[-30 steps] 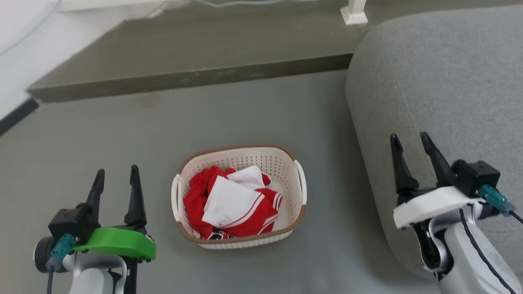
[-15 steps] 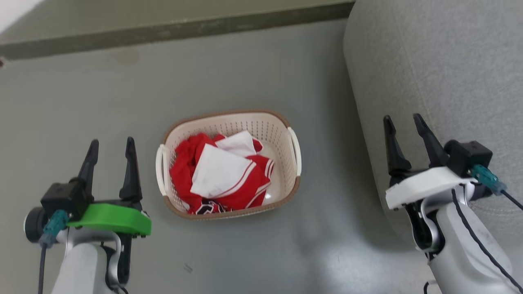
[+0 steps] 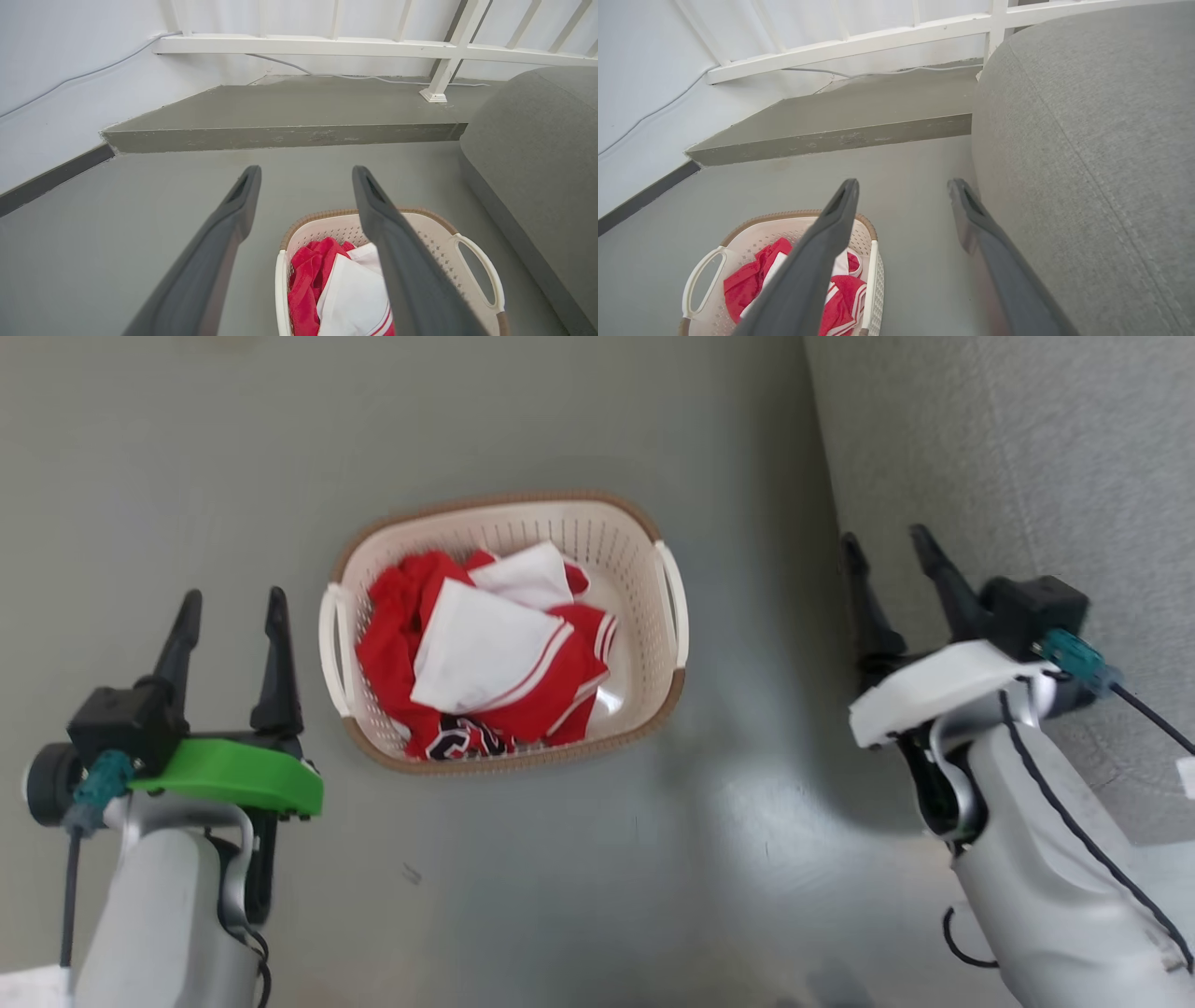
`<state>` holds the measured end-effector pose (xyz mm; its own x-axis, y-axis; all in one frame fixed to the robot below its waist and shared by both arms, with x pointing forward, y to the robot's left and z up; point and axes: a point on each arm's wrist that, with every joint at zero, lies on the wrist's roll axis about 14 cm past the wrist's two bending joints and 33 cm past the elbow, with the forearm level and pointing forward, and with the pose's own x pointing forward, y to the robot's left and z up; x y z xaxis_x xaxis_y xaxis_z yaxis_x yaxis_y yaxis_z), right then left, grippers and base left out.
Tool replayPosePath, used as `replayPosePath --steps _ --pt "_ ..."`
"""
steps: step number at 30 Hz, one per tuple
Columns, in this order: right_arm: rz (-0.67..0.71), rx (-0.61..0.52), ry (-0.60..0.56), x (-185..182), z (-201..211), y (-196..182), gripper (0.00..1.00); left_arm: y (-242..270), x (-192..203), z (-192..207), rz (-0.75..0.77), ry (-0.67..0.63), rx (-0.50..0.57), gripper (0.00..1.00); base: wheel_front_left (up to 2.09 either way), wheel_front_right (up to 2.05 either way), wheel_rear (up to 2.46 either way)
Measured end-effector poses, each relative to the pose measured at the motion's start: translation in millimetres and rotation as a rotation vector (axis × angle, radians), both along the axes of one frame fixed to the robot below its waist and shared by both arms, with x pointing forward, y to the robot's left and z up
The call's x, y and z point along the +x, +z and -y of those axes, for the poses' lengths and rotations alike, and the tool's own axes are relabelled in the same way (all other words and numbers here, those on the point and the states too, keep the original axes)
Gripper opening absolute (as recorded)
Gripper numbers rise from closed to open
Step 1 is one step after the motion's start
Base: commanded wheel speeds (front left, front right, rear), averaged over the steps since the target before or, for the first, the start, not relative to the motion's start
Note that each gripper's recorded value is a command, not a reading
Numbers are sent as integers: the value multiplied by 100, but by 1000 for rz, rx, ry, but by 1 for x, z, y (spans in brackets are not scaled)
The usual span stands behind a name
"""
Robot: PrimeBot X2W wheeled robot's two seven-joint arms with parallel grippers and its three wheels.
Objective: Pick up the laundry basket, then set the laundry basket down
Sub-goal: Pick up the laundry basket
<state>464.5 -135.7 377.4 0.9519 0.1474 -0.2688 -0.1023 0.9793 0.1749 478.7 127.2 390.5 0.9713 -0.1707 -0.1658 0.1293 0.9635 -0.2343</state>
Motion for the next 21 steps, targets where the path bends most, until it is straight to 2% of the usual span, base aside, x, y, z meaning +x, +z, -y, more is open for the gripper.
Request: replayPosePath --steps 6,21 --pt "-54 13 38 13 -14 -25 100 -30 11 0 -59 -4 8 100 0 0 0" --pt "-177 -7 71 41 -19 -91 100 -108 32 -4 -212 -22 36 100 0 0 0"
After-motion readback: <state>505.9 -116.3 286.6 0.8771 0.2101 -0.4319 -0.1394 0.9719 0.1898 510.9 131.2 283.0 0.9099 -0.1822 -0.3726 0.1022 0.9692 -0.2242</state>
